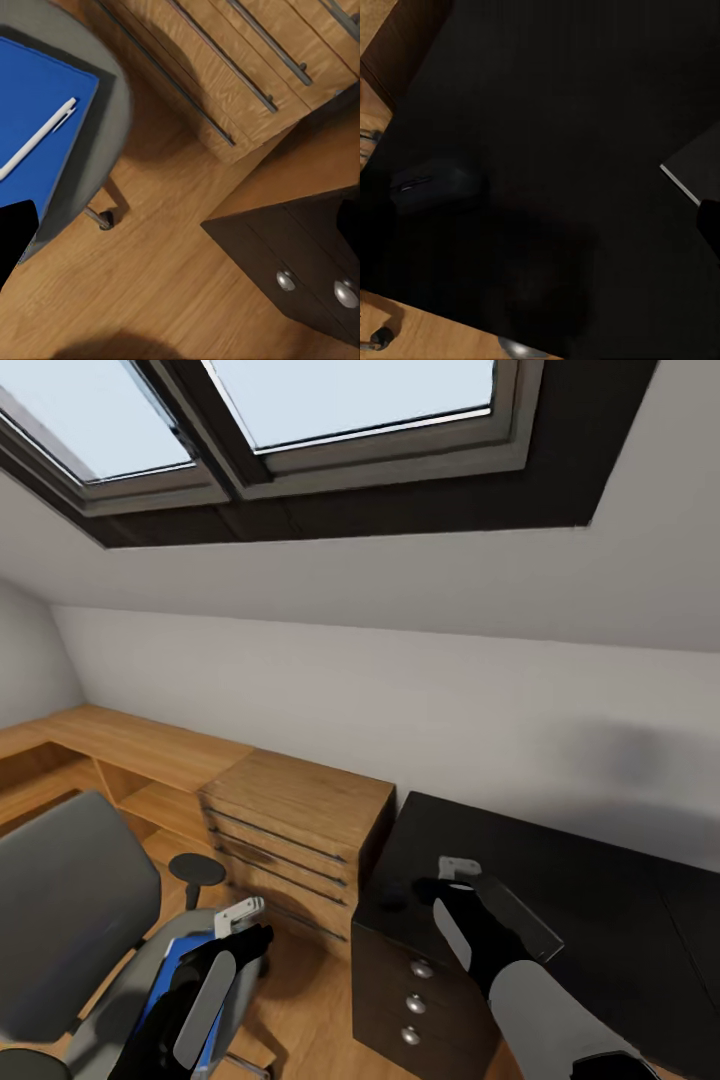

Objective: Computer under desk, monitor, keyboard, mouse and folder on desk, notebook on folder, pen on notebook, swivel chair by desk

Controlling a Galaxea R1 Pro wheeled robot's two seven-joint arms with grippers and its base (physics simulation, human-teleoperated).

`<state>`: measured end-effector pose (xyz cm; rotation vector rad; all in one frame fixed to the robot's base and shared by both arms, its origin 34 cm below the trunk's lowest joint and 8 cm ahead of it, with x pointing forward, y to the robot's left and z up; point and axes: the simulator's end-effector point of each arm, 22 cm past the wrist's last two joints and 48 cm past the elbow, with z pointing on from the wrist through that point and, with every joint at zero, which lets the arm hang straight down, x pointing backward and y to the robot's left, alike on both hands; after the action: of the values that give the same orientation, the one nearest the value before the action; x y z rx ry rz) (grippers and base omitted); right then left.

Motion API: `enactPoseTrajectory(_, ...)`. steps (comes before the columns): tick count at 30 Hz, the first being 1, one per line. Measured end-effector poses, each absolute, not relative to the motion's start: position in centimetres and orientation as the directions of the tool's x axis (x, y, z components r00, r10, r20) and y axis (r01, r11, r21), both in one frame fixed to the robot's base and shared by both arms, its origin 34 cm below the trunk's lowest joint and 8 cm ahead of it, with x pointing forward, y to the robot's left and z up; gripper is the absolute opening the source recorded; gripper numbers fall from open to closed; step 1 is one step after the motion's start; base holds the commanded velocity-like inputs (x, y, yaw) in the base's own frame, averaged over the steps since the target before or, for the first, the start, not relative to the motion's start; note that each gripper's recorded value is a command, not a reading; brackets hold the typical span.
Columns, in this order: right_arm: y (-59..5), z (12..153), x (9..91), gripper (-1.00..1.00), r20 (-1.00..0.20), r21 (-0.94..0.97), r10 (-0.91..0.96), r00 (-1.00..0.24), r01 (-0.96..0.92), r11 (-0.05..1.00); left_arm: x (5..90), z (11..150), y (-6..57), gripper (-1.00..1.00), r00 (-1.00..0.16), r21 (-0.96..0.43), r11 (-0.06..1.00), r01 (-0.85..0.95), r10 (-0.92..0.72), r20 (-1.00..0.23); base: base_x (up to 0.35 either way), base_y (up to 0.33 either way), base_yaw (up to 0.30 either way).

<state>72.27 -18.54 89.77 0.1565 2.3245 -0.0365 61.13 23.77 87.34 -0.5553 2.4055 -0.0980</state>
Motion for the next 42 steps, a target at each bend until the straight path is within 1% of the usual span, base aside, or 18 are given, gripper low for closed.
enactPoseTrajectory(7, -18.6, 89.5, 72.2, 1.00, -0.722, 0.018, 0.098, -0.684, 0.124, 0.992, 61.3, 87.5, 23.7, 1.00, -0.691, -0.215, 0.906, -0.364, -0.417, -0.591, 0.039, 0.061, 0.000)
enactPoseTrajectory(13, -18.5, 89.4, 72.1, 1.00, -0.720, 0.017, 0.097, -0.687, 0.122, 0.992, 61.3, 87.5, 23.6, 1.00, -0.691, -0.216, 0.907, -0.362, -0.417, -0.591, 0.001, 0.190, 0.000)
enactPoseTrajectory(18, -18.2, 89.3, 72.0, 1.00, -0.719, 0.017, 0.093, -0.689, 0.117, 0.993, 61.5, 87.9, 23.5, 1.00, -0.687, -0.220, 0.907, -0.359, -0.416, -0.596, 0.000, 0.034, 0.000)
enactPoseTrajectory(26, -16.7, 88.0, 70.9, 1.00, -0.690, 0.008, 0.073, -0.720, 0.092, 0.996, 64.2, 95.9, 23.3, 1.00, -0.564, -0.298, 0.904, -0.307, -0.425, -0.708, 0.000, 0.003, 0.000)
enactPoseTrajectory(33, -16.4, 90.7, 74.0, 1.00, -0.704, 0.006, 0.069, -0.707, 0.091, 0.996, 63.5, 100.0, 22.1, 1.00, -0.542, -0.347, 0.905, -0.247, -0.425, -0.725, 0.000, 0.000, 0.000)
enactPoseTrajectory(42, -16.9, 90.9, 75.5, 1.00, -0.747, 0.015, 0.086, -0.659, 0.112, 0.994, 63.6, 99.5, 21.8, 1.00, -0.545, -0.361, 0.901, -0.241, -0.434, -0.718, 0.000, 0.000, 0.000)
